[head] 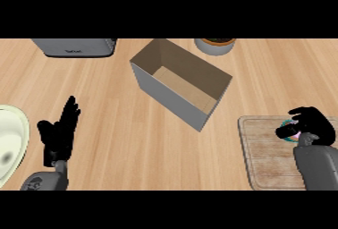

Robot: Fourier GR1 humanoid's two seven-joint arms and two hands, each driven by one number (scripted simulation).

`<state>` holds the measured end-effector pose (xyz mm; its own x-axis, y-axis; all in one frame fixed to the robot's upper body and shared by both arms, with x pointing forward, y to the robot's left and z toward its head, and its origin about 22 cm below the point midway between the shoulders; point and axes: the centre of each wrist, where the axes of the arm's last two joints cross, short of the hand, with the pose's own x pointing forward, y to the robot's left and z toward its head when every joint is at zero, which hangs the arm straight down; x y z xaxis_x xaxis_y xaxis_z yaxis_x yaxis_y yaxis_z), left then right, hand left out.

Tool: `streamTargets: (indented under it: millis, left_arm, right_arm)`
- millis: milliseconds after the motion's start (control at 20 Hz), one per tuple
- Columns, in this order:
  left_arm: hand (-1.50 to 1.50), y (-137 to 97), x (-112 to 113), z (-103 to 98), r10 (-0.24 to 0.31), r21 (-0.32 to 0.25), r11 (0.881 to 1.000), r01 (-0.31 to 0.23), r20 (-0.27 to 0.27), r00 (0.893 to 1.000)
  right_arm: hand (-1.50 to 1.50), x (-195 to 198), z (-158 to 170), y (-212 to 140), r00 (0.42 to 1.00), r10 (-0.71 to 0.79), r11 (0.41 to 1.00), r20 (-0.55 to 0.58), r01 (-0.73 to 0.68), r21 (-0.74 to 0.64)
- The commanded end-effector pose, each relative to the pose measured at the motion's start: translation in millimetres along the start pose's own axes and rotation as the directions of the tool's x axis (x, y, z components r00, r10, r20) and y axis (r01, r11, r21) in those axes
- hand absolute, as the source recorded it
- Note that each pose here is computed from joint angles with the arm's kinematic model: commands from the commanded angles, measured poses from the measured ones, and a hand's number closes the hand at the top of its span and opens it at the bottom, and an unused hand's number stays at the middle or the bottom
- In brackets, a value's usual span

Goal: Pick the cupcake from the cutting board and place it in the cardboard box

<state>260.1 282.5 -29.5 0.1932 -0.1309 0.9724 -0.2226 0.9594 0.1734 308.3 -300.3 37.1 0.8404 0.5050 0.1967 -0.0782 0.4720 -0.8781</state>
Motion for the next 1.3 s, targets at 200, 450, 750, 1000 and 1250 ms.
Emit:
streamTargets:
  millis: [200, 450, 750, 1000, 1250]
  left_arm:
    - [0.0, -6, -13, 12, -0.003, 0.001, 1.0, 0.003, -0.011, 1.0]
    - [0.0, -20, 10, -3, -0.003, -0.049, 0.999, 0.004, 0.021, 1.0]
    - [0.0, -43, 25, -10, -0.02, -0.162, 0.986, 0.028, 0.051, 0.998]
    - [0.0, -51, 26, -11, -0.02, -0.156, 0.987, 0.028, 0.052, 0.998]
    - [0.0, -45, 22, -17, -0.023, -0.126, 0.992, 0.026, 0.027, 0.999]
  right_arm:
    - [1.5, 7, 1, 0, 0.998, 0.015, 0.992, 0.055, -0.008, -0.128]
    - [1.5, 85, 118, 80, 0.914, 0.128, 0.992, 0.385, -0.116, -0.054]
    - [1.5, 113, 194, 113, 0.75, 0.276, 0.959, 0.601, -0.256, -0.122]
    - [1.5, 119, 250, 118, 0.691, 0.292, 0.956, 0.662, -0.207, -0.206]
    - [1.5, 127, 299, 96, 0.629, 0.272, 0.959, 0.728, -0.118, -0.257]
